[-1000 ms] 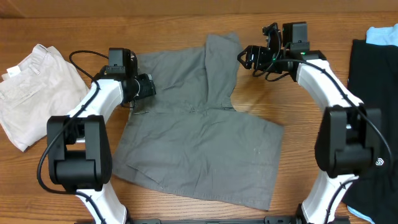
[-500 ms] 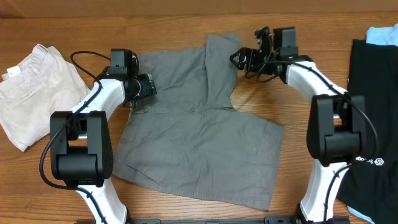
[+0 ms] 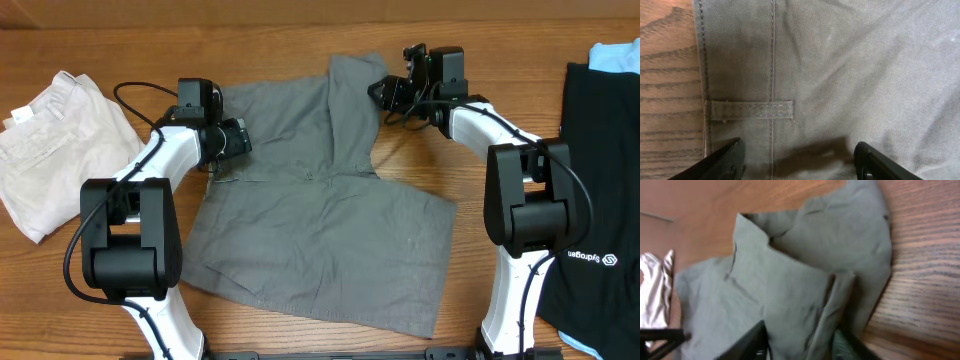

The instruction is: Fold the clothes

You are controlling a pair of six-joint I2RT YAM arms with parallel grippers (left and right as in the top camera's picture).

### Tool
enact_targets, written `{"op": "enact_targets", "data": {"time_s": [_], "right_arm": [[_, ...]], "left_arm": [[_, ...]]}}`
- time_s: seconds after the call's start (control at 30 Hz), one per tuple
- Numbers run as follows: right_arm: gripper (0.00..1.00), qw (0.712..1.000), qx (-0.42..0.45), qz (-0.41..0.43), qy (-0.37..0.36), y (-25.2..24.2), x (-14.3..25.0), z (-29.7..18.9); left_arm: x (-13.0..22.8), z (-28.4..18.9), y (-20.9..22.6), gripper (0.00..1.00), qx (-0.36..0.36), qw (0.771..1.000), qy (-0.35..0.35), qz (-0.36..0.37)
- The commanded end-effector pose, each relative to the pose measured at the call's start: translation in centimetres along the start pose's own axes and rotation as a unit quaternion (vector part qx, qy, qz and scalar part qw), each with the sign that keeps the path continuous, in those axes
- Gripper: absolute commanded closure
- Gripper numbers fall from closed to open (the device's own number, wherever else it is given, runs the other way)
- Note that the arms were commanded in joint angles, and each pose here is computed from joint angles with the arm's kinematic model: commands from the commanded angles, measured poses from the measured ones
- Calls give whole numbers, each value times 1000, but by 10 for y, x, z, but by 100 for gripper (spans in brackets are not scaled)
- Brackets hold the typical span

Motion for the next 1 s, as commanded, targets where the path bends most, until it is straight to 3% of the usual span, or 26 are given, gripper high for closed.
{"op": "enact_targets", "data": {"time_s": [0.0, 0.1, 0.27, 0.4, 0.57, 0.67, 0.73, 0.87, 0.93, 0.97], "right_arm": [[74, 1000, -8, 11, -16, 2, -12, -6], [96, 1000, -2, 20, -16, -3, -14, -9], [96, 994, 38, 86, -52, -28, -36, -39], [96, 955, 148, 240, -96, -71, -48, -92], [96, 892, 228, 389, -43, -108, -21, -126], [92, 877, 250, 410, -23, -115, -11, -133], [85, 885, 250, 393, -17, -115, -11, -133], [83, 885, 254, 390, -7, -115, -8, -133], [86, 871, 275, 407, 0, -117, -1, -136], [86, 849, 306, 431, -6, -121, 4, -140]], "left_arm": [[11, 15, 7, 27, -16, 999, 30, -12], [11, 15, 7, 27, -16, 999, 30, -12], [13, 15, 8, 33, -20, 999, 35, -12], [15, 15, 8, 37, -22, 999, 41, -13], [15, 15, 8, 37, -22, 999, 41, -13], [15, 15, 8, 37, -21, 999, 41, -13], [13, 15, 8, 36, -19, 999, 35, -12], [8, 15, 5, 36, 0, 1000, 19, -12], [7, 15, 5, 36, 1, 1000, 18, -21], [8, 15, 5, 36, 1, 999, 19, -25]]}}
Point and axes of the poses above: each gripper's point midway between its finger pads, its own z axis out along the fingers, its own y axis along the line the jaws close on, x = y × z, the point moved 9 cm from there along -z, back along the fingers, and after that the axes turned 14 degrees about z, right-handed, at the moved point
